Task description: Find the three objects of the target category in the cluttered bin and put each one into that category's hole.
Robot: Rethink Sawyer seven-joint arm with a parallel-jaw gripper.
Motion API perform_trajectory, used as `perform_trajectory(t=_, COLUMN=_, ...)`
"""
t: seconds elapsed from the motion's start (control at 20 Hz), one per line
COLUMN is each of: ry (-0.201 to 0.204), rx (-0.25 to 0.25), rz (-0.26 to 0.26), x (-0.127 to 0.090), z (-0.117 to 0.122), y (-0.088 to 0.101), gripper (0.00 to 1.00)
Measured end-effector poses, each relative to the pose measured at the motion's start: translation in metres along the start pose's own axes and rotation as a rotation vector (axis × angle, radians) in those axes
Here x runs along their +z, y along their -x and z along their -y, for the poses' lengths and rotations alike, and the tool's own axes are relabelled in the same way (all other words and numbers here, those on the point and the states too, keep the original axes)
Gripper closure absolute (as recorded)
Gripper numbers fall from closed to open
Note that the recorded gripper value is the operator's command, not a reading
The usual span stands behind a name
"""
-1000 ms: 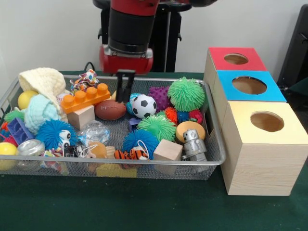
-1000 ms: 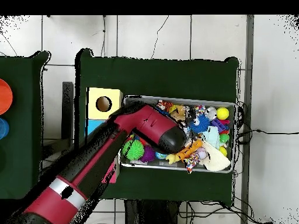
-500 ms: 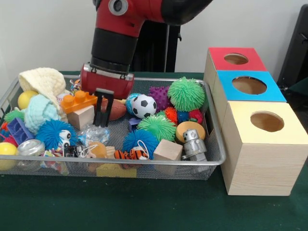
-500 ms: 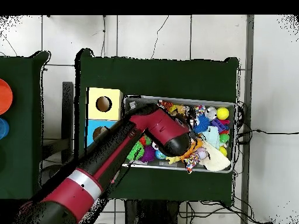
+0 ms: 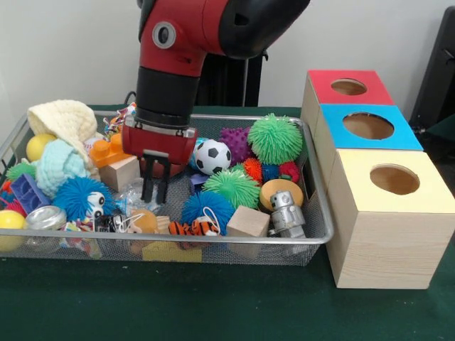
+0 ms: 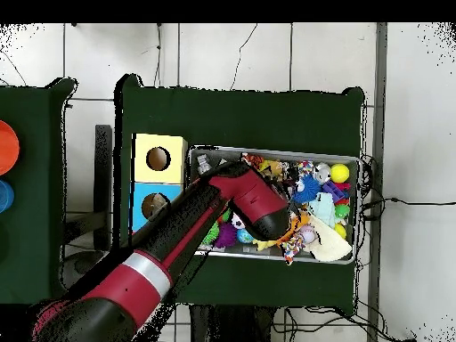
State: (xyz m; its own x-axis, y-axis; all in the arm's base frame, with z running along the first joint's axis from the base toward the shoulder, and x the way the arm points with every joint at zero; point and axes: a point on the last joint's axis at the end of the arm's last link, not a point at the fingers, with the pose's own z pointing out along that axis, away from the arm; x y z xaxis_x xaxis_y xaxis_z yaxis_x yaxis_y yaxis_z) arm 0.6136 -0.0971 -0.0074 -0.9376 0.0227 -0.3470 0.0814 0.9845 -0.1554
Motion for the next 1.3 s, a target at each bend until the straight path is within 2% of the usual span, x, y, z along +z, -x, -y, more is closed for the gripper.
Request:
perform_trajectory(t=0.25, ry=0.011, rx=0.004, rz=-0.009, x=0.006, z=-0.005, y=-0.006, gripper=0.0)
perform_trajectory(t=0.95, ry=0.009, rx=-0.038, rz=-0.038, x=0.015, z=-0.019, y=-0.019, gripper=0.0)
perform_trajectory(t=1.15, ry=-0.021, rx=-0.089, rz=-0.067, x=0.018, z=-0.018, y=-0.028, gripper=0.0)
perform_trajectory(t=1.3, ry=-0.057, rx=-0.144, rz=-0.094, x=0.019, z=-0.017, y=-0.035, gripper=0.0)
